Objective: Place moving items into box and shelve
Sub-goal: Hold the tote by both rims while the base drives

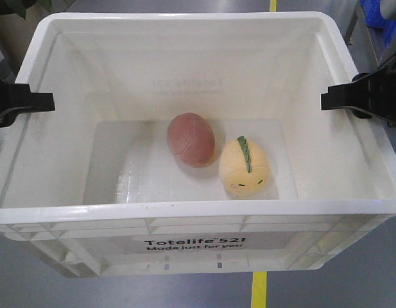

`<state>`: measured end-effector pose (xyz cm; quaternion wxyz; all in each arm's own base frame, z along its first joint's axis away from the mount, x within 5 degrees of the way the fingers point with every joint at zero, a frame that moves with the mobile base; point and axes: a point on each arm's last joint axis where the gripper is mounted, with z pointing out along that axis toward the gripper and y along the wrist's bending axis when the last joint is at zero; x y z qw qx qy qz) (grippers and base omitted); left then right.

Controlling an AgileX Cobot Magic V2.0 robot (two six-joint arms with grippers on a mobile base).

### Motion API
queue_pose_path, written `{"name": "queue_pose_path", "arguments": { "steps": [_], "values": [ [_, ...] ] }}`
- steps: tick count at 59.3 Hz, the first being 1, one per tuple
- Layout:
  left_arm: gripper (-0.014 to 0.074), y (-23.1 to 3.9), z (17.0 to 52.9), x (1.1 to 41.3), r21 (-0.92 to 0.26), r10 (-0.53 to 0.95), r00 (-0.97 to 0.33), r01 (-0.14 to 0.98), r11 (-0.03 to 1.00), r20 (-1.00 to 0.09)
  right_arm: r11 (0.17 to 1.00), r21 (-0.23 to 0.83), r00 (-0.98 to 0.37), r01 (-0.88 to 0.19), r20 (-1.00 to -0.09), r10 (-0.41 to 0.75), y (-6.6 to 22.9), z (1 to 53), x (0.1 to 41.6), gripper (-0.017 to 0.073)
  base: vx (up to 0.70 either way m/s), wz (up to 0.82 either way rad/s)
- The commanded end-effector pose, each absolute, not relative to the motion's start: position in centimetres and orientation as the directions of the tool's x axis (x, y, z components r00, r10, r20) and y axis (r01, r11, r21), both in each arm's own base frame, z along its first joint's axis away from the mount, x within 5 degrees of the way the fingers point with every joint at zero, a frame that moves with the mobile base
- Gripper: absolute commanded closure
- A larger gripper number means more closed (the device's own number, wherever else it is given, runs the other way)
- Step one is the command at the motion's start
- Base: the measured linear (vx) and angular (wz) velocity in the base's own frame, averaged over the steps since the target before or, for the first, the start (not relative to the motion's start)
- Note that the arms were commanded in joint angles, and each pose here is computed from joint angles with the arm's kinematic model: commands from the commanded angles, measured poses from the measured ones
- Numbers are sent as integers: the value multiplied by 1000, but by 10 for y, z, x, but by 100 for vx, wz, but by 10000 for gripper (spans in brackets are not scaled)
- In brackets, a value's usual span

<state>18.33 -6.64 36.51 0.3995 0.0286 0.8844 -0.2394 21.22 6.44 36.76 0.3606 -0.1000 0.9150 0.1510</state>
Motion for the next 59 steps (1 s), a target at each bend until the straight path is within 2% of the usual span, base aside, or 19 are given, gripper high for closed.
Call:
{"name": "queue_pose_path", "arguments": {
  "steps": [1, 59],
  "values": [
    [597, -68, 396, 181, -461, -253, -547, 282, 842, -798, 917, 247, -595, -313, -804, 13, 67, 397, 211, 564, 40, -12],
    [597, -68, 396, 181, -461, -253, -547, 282, 842, -798, 917, 247, -595, -313, -804, 13, 67, 397, 211, 564, 43, -11]
  ]
}}
